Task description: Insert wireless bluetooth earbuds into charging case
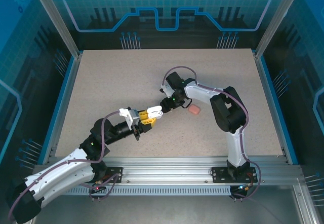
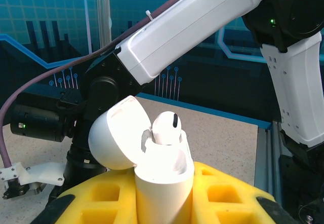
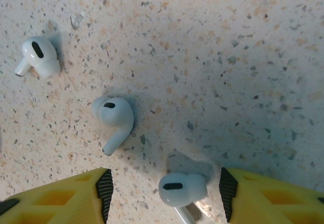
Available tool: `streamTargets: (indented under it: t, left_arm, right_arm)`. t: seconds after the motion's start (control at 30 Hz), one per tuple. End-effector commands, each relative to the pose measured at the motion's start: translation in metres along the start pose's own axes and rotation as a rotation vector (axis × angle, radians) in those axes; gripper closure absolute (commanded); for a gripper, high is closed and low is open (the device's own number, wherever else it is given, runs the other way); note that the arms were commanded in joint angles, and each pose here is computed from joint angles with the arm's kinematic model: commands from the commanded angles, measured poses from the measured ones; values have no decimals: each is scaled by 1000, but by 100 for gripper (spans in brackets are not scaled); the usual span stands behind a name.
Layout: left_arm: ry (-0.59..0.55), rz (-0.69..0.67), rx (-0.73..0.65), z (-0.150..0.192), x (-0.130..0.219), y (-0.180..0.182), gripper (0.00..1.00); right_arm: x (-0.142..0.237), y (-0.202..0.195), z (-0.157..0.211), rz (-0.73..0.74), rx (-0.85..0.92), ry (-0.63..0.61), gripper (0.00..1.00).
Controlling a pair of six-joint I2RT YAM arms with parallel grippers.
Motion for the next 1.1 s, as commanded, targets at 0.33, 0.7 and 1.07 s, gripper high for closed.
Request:
streamTargets:
  t: [0.33,0.7,1.07]
  left_arm:
    - [-17,-20,-31,-1,2,1,87]
    - [-17,-24,-35,-1,2,2,86]
    - [-14,-24,-33,0,2,2,87]
  right_arm:
    - [0,15,19,-51,34,42,49]
    - [-8,9,12,36,27,101,52]
    - [-16,10,11,80,-3,158,57]
Point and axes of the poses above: each hand's point on the last joint's axis, 136 mm out from that joint toward the fingers, its own x axis back along the fingers, its own y axis along the line the jaws close on, z = x × y, the point moved 6 cm from there along x, back along the fingers, and after that the axes turned 8 degrees about x, right-handed, at the moved point
